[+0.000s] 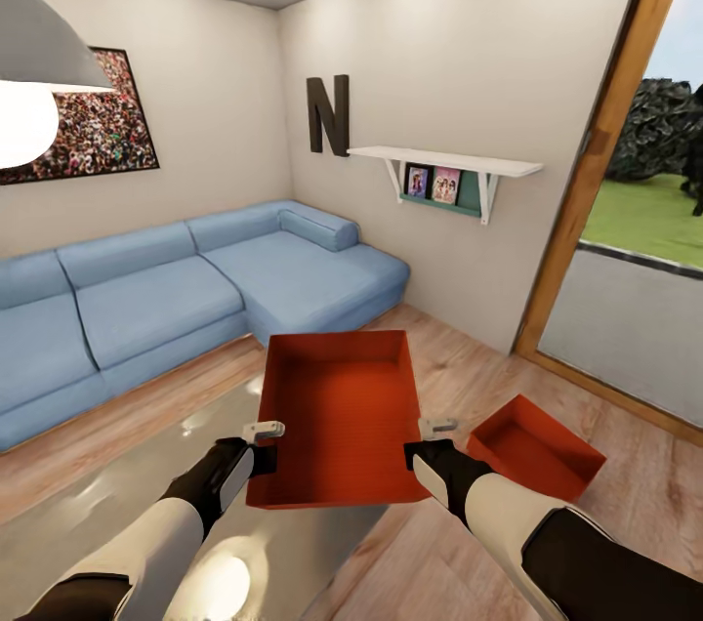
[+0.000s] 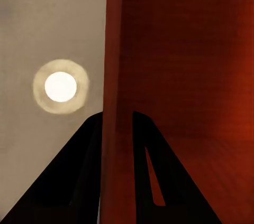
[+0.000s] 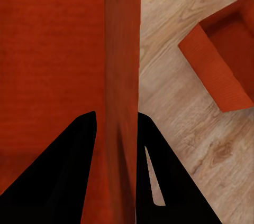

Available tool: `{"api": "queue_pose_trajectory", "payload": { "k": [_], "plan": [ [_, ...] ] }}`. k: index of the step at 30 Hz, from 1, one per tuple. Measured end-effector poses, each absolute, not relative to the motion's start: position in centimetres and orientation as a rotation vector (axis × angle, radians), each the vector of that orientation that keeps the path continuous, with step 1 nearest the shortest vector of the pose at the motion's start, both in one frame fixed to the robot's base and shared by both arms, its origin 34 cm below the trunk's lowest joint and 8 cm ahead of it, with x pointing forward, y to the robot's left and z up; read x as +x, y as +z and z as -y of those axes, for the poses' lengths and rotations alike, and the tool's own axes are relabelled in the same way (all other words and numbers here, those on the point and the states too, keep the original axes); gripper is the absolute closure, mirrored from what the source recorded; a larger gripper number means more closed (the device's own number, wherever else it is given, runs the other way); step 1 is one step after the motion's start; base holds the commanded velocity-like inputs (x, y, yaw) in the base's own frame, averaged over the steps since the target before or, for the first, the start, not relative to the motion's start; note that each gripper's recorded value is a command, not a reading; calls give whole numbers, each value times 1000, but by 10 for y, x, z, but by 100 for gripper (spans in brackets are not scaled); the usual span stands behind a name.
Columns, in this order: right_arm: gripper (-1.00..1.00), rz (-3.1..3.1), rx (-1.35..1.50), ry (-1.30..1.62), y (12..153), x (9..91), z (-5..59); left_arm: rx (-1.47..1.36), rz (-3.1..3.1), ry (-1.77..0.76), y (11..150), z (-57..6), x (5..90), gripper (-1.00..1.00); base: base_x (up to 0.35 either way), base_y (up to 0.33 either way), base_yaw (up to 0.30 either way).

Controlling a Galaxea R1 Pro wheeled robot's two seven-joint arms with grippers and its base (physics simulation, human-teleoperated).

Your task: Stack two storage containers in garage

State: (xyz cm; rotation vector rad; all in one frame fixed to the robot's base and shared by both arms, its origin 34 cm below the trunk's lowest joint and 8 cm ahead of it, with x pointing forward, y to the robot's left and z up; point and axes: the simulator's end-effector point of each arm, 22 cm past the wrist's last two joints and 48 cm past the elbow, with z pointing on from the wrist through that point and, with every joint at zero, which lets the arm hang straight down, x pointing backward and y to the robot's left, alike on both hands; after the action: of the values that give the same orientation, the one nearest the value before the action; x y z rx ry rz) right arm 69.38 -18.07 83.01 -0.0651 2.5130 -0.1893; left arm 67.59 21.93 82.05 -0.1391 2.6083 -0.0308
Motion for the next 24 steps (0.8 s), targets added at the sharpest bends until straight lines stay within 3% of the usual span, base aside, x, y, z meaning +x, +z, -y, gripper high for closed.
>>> {"api": "queue_pose_trajectory", "payload": {
  "k": [24],
  "plan": [
    [100, -2513, -65, -189, 830, 694, 181, -139, -2608, -31, 821, -219, 676, 100, 0, 0, 274]
  ]
}}
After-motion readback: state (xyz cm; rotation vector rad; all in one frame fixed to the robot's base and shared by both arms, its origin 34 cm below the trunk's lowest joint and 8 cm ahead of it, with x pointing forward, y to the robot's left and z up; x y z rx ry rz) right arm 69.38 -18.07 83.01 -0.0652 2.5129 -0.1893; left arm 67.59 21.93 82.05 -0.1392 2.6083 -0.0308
